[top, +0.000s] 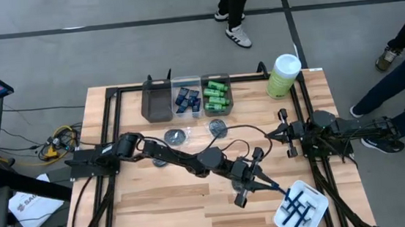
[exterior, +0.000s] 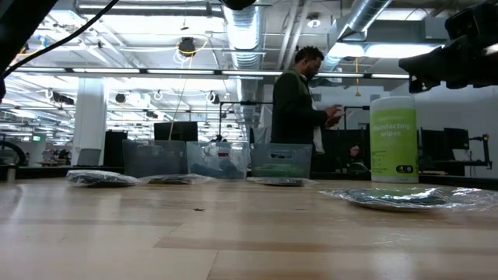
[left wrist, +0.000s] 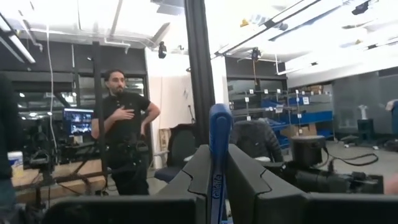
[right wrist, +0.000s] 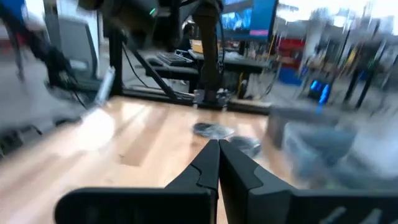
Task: Pick & Place Travel size toiletries
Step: Put the blue razor into the white bin
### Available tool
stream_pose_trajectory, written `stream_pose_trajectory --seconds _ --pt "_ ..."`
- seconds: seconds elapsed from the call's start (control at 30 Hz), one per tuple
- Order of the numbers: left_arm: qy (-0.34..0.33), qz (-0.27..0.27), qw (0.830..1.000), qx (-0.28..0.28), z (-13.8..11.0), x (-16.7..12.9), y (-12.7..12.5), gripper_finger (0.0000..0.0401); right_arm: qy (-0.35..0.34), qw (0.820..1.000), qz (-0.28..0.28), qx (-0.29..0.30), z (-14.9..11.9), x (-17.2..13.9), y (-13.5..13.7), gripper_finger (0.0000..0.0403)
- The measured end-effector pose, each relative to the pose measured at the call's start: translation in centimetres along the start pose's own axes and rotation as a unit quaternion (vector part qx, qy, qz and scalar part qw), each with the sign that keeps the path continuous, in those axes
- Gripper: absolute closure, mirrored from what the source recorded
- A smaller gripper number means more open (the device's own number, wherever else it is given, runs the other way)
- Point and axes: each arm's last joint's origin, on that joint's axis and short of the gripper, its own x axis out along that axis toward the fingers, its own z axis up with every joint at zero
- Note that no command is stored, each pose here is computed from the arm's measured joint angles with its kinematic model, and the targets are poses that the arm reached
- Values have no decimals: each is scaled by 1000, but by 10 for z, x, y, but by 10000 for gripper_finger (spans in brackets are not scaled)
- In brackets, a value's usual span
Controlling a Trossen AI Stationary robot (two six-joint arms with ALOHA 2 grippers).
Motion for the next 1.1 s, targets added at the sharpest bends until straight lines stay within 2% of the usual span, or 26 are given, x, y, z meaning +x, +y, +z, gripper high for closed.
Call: stream_pose_trajectory --seconds 0.07,0.17,0.53,0.77,1.1 --pt "-3 2 1000 2 4 0 2 384 -9 998 -8 -56 2 0 -1 403" --pt "-2 3 1000 1 4 0 2 384 -21 995 -15 -91 5 0 -2 403" --pt "6 4 1000 -5 3 0 0 384 -41 996 -7 -85 8 0 -1 403" --pt "7 6 1000 11 2 0 1 384 -39 998 -4 -41 8 0 -1 403" --pt "20 3 1000 7 -4 0 -2 384 -39 998 -3 -38 8 0 -1 403"
